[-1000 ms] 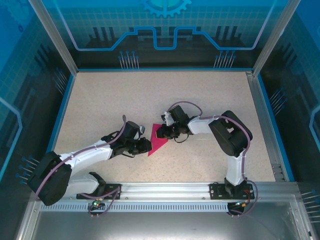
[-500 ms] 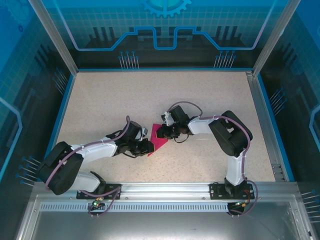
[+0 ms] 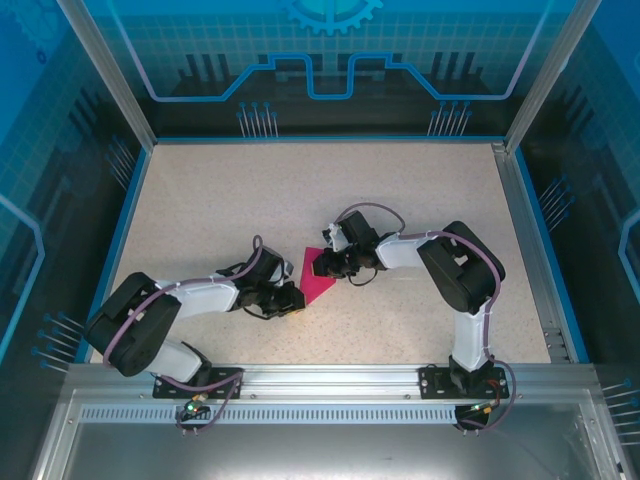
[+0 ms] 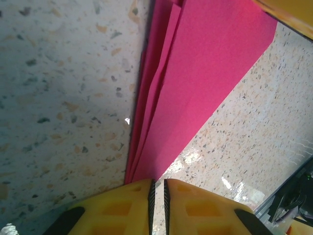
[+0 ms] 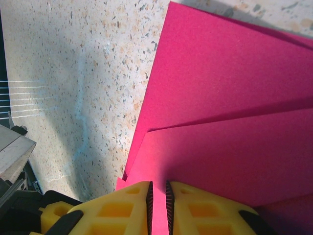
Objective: Fold a paper plane with a square sheet of paper (pick it up from the middle)
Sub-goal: Fourth fold the wing at the center of the table.
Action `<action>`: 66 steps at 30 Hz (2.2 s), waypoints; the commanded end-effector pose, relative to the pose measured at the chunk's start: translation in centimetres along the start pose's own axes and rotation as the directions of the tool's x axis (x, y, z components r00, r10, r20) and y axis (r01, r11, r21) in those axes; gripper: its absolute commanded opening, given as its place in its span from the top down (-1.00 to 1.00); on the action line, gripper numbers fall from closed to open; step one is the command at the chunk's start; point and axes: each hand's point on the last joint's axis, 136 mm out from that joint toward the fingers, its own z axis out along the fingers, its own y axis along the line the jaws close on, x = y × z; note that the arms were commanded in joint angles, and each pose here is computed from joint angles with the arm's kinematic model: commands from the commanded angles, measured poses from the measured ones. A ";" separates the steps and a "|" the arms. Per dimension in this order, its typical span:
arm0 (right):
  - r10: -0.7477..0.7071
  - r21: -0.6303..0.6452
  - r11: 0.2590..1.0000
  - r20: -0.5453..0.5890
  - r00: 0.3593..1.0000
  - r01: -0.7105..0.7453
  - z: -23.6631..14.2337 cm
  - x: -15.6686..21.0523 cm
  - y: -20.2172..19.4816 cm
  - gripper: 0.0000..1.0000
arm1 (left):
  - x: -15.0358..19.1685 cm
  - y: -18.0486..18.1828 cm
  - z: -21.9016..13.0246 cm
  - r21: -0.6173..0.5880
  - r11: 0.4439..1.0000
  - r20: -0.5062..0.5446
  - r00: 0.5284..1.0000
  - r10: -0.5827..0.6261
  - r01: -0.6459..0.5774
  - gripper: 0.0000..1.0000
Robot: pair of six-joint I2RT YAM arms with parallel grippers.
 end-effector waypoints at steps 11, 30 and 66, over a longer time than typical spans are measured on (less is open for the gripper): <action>0.091 0.207 0.976 -0.096 0.991 -0.070 1.5 4.2 -6.2 0.64 | 0.5 2.0 -0.9 -0.061 0.998 0.030 0.999 -0.023 0.025 0.66; 0.094 0.214 0.974 -0.090 0.992 -0.073 1.2 4.3 -6.2 0.63 | -1.0 0.0 -0.2 -0.018 1.000 0.024 0.999 0.025 -0.024 0.63; -0.040 0.193 0.978 -0.201 0.979 0.079 0.0 6.4 -5.9 0.63 | -2.6 -3.1 -3.1 -0.018 0.997 0.084 0.994 0.070 -0.069 0.59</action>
